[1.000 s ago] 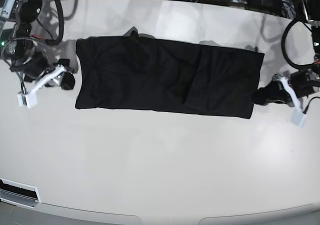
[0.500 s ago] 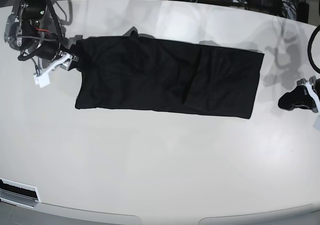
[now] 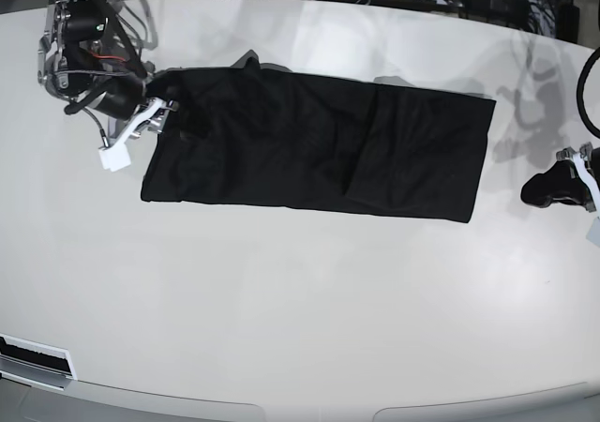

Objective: Layout the t-shirt on the table in an organized manner, then fold the t-shirt properly
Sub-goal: 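Release the shirt and move both grippers away from it, then grasp the strip end with the right gripper and fold it over the shirt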

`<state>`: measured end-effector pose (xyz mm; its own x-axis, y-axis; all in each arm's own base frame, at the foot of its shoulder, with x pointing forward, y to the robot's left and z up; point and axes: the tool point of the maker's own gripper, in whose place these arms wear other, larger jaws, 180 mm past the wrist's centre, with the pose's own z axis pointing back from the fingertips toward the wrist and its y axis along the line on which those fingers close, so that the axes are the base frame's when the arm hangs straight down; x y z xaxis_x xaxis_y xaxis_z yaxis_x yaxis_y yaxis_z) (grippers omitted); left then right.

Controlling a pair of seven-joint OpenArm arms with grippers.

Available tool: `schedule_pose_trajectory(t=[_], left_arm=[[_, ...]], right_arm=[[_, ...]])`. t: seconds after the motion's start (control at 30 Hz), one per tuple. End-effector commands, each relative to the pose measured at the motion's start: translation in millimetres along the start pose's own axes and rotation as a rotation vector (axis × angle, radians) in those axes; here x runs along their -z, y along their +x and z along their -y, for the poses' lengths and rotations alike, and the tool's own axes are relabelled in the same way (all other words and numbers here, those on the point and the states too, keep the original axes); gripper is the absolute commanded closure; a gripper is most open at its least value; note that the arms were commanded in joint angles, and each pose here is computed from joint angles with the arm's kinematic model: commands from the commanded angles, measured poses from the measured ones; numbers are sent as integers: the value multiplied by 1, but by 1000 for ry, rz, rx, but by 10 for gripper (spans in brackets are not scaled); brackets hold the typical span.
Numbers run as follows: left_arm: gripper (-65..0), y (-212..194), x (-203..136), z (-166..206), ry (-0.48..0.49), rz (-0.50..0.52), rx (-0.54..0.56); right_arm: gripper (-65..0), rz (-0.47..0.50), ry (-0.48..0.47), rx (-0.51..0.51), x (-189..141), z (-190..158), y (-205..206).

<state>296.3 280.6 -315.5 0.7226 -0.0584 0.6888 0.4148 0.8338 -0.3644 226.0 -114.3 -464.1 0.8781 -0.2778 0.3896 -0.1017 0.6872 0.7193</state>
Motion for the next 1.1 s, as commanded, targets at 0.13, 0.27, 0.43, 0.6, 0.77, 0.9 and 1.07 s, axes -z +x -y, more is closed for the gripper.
schedule_pose_trajectory(t=[0.13,0.27,0.43,0.6,0.77,0.9,1.07], left_arm=[[0,20,-9,0,1,48,33],[0,20,-9,0,1,48,33],[0,19,-9,-1,5,45,35],[0,18,-9,-2,10,40,37],[0,17,-9,-5,26,33,42],[0,18,-9,-5,24,46,38],[0,17,-9,-7,26,47,28]], right_arm=[[-178,44,-20,-33,-2,3,21],[0,3,-15,-39,-8,3,32],[0,58,-46,-85,-34,2,61],[0,155,-147,-215,-80,-6,94],[0,218,-233,-418,-117,-41,107],[0,283,-229,-553,-133,-84,112],[0,343,-107,-625,-125,-141,106]])
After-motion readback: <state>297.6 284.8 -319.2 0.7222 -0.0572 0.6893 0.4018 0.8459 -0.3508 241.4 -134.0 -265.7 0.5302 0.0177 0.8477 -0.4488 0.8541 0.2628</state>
